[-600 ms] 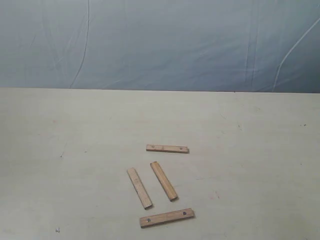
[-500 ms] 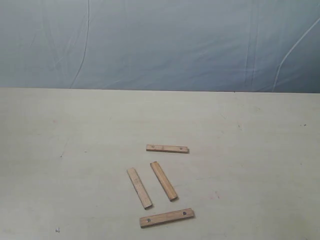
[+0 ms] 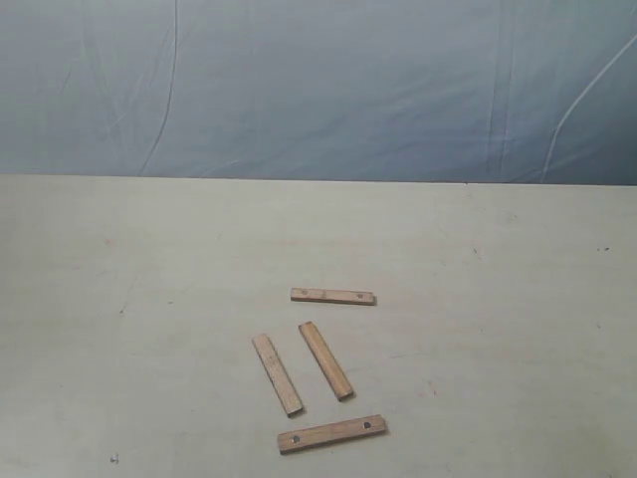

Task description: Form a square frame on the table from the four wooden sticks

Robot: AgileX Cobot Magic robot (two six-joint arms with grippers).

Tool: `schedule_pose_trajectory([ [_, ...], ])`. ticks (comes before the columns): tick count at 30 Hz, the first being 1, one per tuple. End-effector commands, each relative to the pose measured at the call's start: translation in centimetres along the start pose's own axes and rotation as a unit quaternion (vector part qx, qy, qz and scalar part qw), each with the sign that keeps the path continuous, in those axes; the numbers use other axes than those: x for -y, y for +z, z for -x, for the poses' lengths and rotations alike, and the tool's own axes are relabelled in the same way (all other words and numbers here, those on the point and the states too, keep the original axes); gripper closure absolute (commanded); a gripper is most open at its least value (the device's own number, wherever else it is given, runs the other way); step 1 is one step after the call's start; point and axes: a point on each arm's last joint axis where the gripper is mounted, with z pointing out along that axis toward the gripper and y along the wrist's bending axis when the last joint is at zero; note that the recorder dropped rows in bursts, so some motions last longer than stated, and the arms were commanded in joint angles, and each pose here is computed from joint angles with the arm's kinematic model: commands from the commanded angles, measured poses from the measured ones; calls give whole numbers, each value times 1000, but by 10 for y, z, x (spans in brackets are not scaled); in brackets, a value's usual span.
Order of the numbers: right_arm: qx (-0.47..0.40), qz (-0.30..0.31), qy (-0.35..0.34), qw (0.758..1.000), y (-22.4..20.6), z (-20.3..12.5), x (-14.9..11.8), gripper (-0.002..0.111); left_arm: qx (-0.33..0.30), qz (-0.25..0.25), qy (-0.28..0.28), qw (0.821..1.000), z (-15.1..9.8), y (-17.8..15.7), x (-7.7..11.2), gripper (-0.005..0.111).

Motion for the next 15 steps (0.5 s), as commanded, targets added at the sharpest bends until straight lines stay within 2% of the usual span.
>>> schedule_pose_trajectory([
  [1, 7, -3, 2, 1000, 0, 1, 0, 109, -43, -23, 41, 998, 3, 60, 12, 107],
  [3, 7, -3, 2, 1000, 0, 1, 0, 109, -122, -23, 89, 988, -11, 86, 10, 107],
  [5, 7, -3, 2, 1000, 0, 1, 0, 109, -217, 3, 110, 970, -30, 108, 2, 107],
  [8, 7, -3, 2, 1000, 0, 1, 0, 109, -358, 107, 114, 921, -62, 129, -25, 107],
  [10, 7, -3, 2, 1000, 0, 1, 0, 109, -428, 150, 152, 878, -83, 136, -39, 107],
  [12, 7, -3, 2, 1000, 0, 1, 0, 109, -487, 170, 189, 835, -104, 139, -45, 107],
  [14, 7, -3, 2, 1000, 0, 1, 0, 109, -557, 169, 231, 780, -125, 140, -42, 107],
  [15, 7, -3, 2, 1000, 0, 1, 0, 109, -599, 163, 249, 743, -136, 142, -38, 107],
])
